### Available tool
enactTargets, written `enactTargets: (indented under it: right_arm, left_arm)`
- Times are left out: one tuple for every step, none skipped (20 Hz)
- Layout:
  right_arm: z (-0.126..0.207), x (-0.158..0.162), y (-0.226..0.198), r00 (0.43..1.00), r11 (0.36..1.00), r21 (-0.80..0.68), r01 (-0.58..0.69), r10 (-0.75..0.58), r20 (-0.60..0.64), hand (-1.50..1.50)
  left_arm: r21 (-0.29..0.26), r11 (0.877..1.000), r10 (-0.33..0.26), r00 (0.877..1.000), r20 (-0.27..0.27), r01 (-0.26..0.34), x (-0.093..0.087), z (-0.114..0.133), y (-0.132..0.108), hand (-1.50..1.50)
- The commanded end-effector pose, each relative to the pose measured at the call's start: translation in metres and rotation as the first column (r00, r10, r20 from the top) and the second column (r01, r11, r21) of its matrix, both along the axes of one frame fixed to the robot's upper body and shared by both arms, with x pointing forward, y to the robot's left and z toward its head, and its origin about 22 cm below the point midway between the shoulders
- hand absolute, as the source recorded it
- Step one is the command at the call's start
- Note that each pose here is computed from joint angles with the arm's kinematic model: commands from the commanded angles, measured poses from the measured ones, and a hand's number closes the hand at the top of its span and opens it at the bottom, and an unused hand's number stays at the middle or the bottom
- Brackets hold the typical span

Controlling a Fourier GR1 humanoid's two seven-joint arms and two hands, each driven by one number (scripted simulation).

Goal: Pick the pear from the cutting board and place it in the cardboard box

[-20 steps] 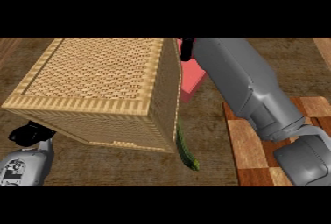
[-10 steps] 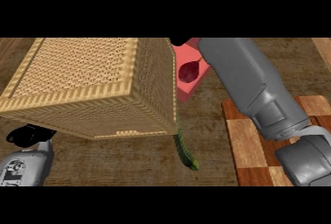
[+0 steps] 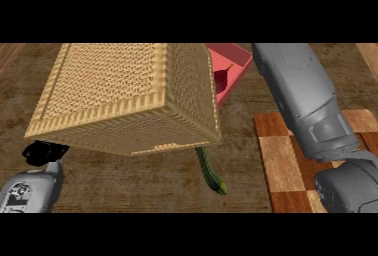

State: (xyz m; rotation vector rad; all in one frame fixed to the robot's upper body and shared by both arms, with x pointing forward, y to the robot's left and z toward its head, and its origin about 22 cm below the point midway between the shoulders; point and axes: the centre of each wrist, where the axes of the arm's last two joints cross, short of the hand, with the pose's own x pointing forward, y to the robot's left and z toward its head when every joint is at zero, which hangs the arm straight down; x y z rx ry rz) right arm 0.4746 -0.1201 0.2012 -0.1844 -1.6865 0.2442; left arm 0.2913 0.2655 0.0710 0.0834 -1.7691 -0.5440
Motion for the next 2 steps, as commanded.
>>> enactTargets:
  right_arm:
    - [-0.021,0.003,-0.037,0.995,0.988,0.125,0.094,-0.098,0.024,-1.50]
    - [-0.015,0.005,-0.047,0.994,0.985,0.143,0.100,-0.106,0.033,-1.50]
  left_arm:
    - [0.011,1.000,0.007,1.000,-0.009,-0.007,0.000,-0.013,-0.005,0.00]
    - [-0.014,1.000,-0.027,1.000,0.003,0.027,0.004,-0.001,-0.016,0.00]
